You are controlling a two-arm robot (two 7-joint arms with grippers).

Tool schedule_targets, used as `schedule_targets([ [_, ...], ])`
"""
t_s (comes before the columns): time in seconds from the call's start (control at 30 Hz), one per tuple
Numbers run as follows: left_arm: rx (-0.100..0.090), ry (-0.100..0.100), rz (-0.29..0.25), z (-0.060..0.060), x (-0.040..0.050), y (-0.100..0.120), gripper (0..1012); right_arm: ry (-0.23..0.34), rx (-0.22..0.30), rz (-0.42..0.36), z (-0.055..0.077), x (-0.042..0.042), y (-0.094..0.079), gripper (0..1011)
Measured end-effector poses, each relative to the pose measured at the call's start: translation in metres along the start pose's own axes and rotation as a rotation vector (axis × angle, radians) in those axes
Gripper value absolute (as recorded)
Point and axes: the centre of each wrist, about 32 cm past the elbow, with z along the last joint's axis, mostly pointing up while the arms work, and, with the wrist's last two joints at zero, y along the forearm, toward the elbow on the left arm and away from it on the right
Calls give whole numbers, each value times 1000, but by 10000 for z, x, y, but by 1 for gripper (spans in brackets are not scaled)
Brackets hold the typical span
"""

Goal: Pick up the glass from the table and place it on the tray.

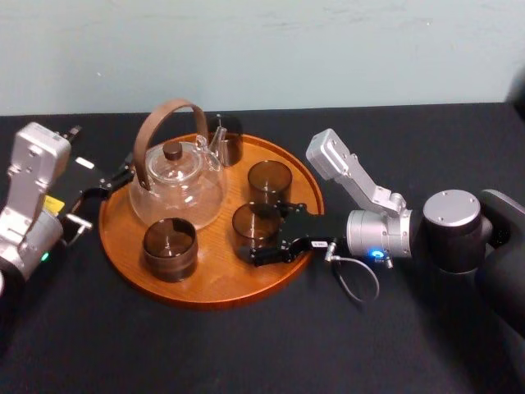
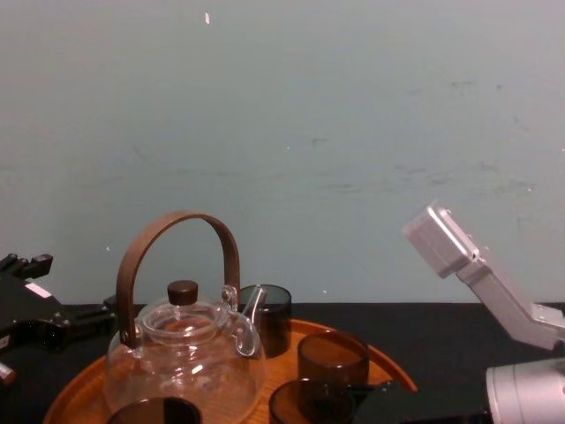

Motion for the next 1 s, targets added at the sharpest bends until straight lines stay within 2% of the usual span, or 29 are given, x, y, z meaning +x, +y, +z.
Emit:
schedule_targets([
  [0.27, 0, 0, 0, 0, 0, 0, 1001, 8, 5, 11, 9, 5, -32, 1002],
  [0.57, 0, 0, 0, 0, 0, 0, 1001, 20, -2, 14, -34, -28, -167, 1002],
  [1.0, 0, 0, 0, 0, 0, 0, 1001, 33, -7, -34, -152, -14, -540, 1002],
])
